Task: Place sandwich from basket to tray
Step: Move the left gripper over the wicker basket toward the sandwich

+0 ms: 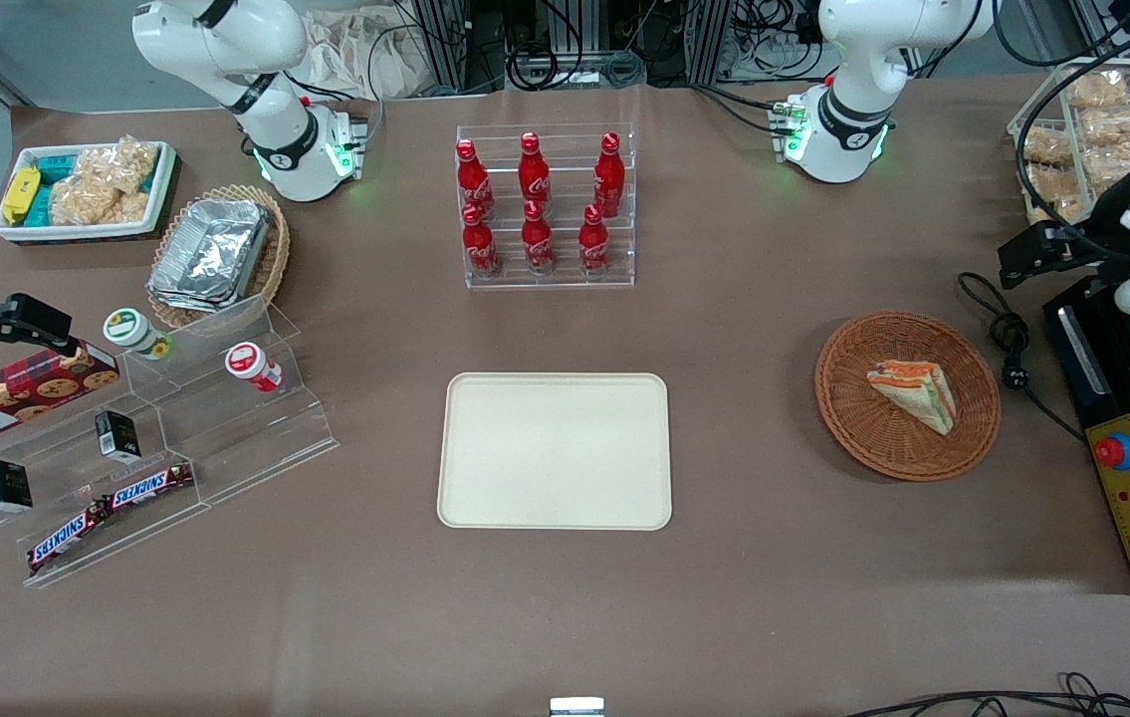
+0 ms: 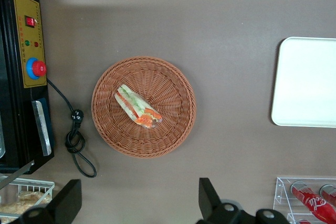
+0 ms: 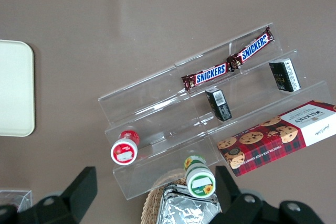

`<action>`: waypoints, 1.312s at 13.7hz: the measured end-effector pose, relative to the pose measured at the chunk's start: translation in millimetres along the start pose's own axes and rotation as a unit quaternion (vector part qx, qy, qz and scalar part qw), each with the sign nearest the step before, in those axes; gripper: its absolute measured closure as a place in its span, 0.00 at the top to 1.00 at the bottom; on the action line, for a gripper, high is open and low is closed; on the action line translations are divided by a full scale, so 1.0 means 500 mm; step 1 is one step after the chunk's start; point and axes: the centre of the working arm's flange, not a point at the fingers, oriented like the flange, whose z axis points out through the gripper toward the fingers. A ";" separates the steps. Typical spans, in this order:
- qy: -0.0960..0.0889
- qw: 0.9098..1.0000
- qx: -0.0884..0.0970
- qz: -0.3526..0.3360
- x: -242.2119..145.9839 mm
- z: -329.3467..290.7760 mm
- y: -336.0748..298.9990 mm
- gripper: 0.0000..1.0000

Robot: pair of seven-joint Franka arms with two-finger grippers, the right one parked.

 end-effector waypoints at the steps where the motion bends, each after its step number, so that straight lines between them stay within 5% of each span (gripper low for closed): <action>1: 0.000 1.000 0.000 0.000 0.000 0.000 0.000 1.00; 5: -0.001 1.000 0.000 -0.015 0.000 0.001 -0.001 1.00; 8: -0.008 0.996 0.001 -0.094 0.006 0.014 -0.001 1.00; 13: -0.040 0.984 0.009 -0.173 0.012 0.107 -0.066 1.00; 18: -0.029 0.964 0.010 -0.265 0.009 0.274 -0.082 1.00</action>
